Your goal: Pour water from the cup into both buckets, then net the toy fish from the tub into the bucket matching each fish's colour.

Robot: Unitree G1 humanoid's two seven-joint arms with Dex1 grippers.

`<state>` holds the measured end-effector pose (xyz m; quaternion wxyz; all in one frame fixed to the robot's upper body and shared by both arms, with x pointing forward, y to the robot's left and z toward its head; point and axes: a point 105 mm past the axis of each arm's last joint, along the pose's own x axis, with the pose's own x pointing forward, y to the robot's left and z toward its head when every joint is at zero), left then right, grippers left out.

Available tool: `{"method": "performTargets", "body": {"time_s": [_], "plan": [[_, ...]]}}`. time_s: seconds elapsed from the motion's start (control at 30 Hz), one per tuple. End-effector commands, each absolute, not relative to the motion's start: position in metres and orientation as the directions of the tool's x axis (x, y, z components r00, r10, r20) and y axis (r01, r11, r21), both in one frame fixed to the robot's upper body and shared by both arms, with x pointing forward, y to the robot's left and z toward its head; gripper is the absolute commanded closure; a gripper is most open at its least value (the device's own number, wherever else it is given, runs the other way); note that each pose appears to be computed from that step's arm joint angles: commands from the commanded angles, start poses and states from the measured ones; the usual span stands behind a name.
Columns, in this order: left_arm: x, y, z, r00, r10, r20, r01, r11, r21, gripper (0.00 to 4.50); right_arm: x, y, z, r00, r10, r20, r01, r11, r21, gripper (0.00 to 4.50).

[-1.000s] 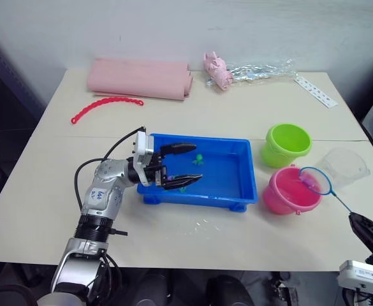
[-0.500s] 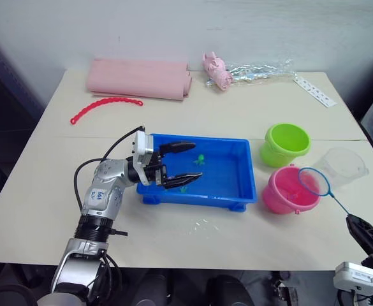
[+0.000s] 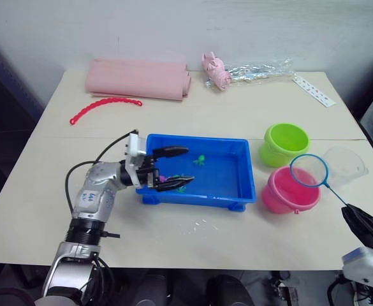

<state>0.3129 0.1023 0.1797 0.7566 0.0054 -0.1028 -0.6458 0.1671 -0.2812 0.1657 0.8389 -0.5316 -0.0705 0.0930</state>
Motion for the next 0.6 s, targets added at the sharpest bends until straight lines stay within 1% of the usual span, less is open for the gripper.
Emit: {"method": "performTargets", "body": {"time_s": [0.03, 0.13, 0.2, 0.3, 0.33, 0.4, 0.47, 0.53, 0.6], "plan": [[0.308, 0.127, 0.19, 0.166, -0.976, 0.142, 0.971, 0.187, 0.148, 0.03, 0.174, -0.263, 0.194, 0.94, 0.323, 0.112, -0.188, 0.762, -0.62, 4.5], [0.308, 0.152, 0.192, 0.232, -0.965, 0.119, 0.956, 0.249, 0.153, 0.03, 0.184, -0.242, 0.203, 0.88, 0.468, 0.083, -0.375, 0.79, -0.484, 4.5], [0.306, 0.164, 0.195, 0.265, -0.958, 0.115, 0.949, 0.28, 0.147, 0.03, 0.192, -0.23, 0.208, 0.841, 0.538, 0.064, -0.46, 0.771, -0.44, 4.5], [0.303, 0.19, 0.195, 0.337, -0.939, 0.066, 0.924, 0.344, 0.167, 0.03, 0.208, -0.208, 0.211, 0.757, 0.653, 0.003, -0.599, 0.696, -0.396, 4.5], [0.302, 0.197, 0.196, 0.361, -0.931, 0.059, 0.915, 0.366, 0.171, 0.03, 0.211, -0.203, 0.211, 0.738, 0.675, -0.015, -0.626, 0.676, -0.389, 4.5], [0.303, 0.218, 0.197, 0.446, -0.893, 0.058, 0.875, 0.449, 0.179, 0.03, 0.222, -0.188, 0.209, 0.692, 0.719, -0.064, -0.683, 0.624, -0.379, 4.5], [0.299, 0.24, 0.192, 0.513, -0.858, 0.033, 0.842, 0.51, 0.175, 0.03, 0.235, -0.177, 0.201, 0.671, 0.73, -0.131, -0.713, 0.587, -0.383, 4.5], [0.294, 0.263, 0.175, 0.584, -0.812, -0.009, 0.803, 0.576, 0.153, 0.03, 0.251, -0.163, 0.195, 0.633, 0.752, -0.184, -0.748, 0.533, -0.395, 4.5], [0.288, 0.271, 0.163, 0.609, -0.792, -0.05, 0.788, 0.597, 0.147, 0.03, 0.269, -0.149, 0.19, 0.607, 0.761, -0.229, -0.773, 0.498, -0.392, 4.5]]}}
